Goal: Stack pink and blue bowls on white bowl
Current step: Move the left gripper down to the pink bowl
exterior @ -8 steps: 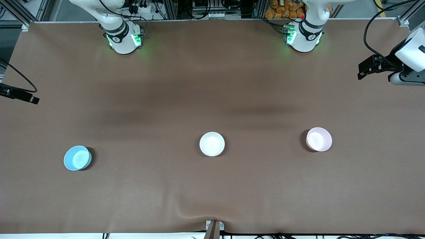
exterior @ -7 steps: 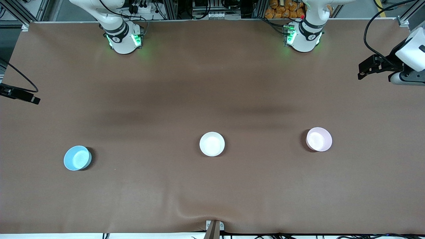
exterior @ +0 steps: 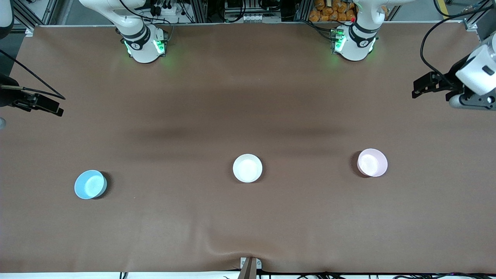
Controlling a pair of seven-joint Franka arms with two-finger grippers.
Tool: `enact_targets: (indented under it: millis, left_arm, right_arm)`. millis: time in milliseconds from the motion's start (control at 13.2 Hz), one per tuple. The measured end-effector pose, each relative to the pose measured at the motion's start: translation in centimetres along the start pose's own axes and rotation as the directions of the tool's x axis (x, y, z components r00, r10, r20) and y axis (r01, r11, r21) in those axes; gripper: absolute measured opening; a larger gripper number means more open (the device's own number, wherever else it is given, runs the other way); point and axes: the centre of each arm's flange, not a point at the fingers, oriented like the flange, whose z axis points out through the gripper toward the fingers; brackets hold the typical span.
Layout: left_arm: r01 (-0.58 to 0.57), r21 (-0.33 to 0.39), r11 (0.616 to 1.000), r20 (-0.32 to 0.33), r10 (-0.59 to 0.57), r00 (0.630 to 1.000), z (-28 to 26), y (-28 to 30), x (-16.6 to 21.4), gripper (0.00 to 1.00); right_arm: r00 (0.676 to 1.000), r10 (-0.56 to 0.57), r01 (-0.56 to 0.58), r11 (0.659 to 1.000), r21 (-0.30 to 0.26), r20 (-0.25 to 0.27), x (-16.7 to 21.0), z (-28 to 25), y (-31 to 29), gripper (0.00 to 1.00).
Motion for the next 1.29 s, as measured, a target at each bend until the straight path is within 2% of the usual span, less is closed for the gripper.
enact_targets:
  millis: [152,379,607,834,1062,1213,1289]
  left_arm:
    - [0.010,0.005,1.000,0.014,-0.010,1.000,2.2,-0.8,1.9,1.00]
    - [0.009,0.068,0.998,0.006,-0.009,1.000,7.9,-2.2,6.5,1.00]
    - [0.016,0.068,0.998,0.027,-0.018,0.999,14.8,-4.8,10.1,1.00]
    - [-0.018,0.053,0.998,0.028,0.016,0.999,22.7,-8.8,12.1,1.00]
    - [-0.020,0.045,0.999,0.029,0.019,0.999,27.7,-9.4,13.4,1.00]
    - [-0.031,0.041,0.999,0.017,0.030,0.999,30.6,-8.9,14.3,0.97]
    - [-0.038,0.038,0.999,0.019,0.038,0.999,31.7,-8.5,14.5,0.90]
  right_arm:
    - [1.000,0.010,-0.010,1.000,0.001,0.001,0.1,0.1,0.6,1.00]
    - [1.000,0.012,-0.012,1.000,0.001,-0.005,0.1,0.0,0.6,1.00]
    - [1.000,0.010,-0.010,1.000,0.003,-0.018,0.2,-0.2,0.5,1.00]
    - [1.000,0.001,0.000,1.000,0.004,-0.032,0.2,-0.7,0.1,1.00]
    - [0.999,-0.004,0.004,1.000,0.004,-0.036,0.1,-0.9,-0.2,1.00]
    - [0.999,-0.005,0.005,1.000,0.004,-0.036,0.1,-0.9,-0.2,1.00]
    - [0.999,-0.006,0.006,1.000,0.004,-0.036,0.1,-0.9,-0.3,1.00]
